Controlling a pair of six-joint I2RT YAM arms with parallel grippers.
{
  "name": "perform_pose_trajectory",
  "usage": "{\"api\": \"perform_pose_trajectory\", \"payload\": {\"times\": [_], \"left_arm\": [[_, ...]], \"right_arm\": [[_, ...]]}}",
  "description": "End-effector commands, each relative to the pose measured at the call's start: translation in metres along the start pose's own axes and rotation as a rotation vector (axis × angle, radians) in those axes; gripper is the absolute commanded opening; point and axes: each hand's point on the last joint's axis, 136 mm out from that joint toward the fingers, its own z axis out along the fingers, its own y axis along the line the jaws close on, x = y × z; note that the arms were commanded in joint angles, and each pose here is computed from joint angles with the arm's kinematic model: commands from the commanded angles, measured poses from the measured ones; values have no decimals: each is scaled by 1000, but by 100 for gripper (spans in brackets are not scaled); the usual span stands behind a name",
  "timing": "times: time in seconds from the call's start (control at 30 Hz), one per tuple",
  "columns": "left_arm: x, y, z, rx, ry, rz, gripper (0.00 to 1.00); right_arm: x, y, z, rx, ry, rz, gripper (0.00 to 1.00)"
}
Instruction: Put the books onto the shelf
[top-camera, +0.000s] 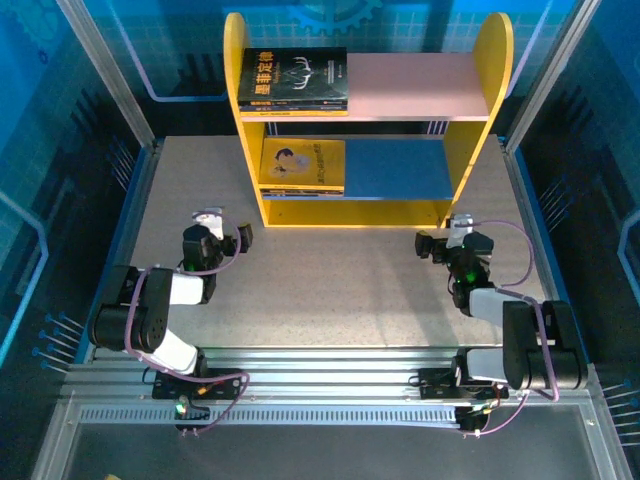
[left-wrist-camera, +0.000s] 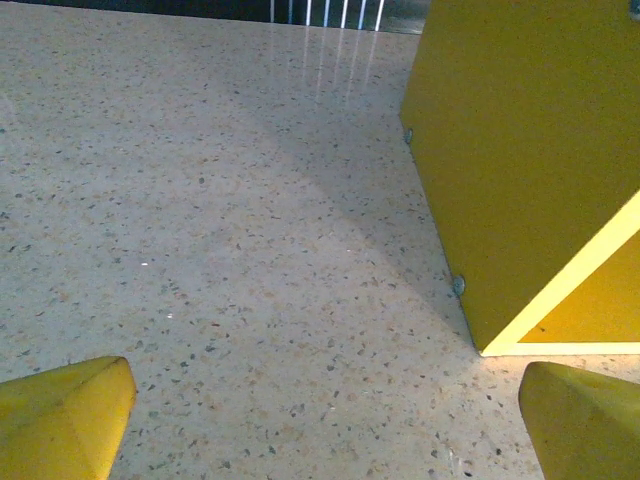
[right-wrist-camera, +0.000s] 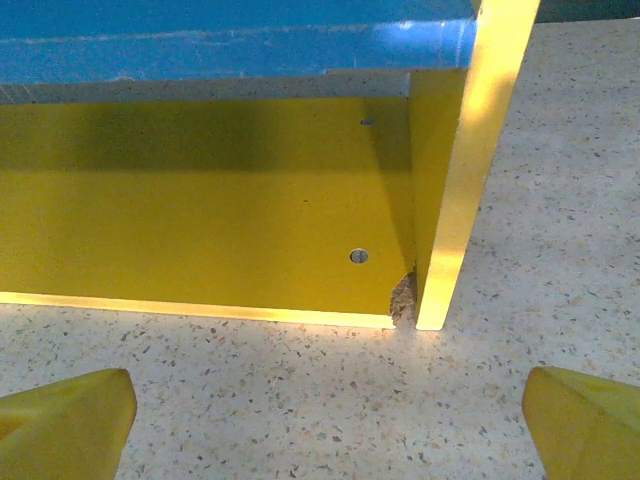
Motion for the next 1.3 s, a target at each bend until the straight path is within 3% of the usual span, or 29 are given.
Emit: {"api": "perform_pose_trajectory", "payload": {"times": [0.0,0.43,1.27], "left_arm": [[-12,1,2,-15,-38,29,99],[-12,1,2,-19,-37,32,99],[-12,0,3,-19,-38,32,99]], "right_arm": [[-33,3,6,-8,-128,-31,100],[-16,28,29,-163,-84,-98,100],[-14,28,36,-99,-52,-129,100]]}}
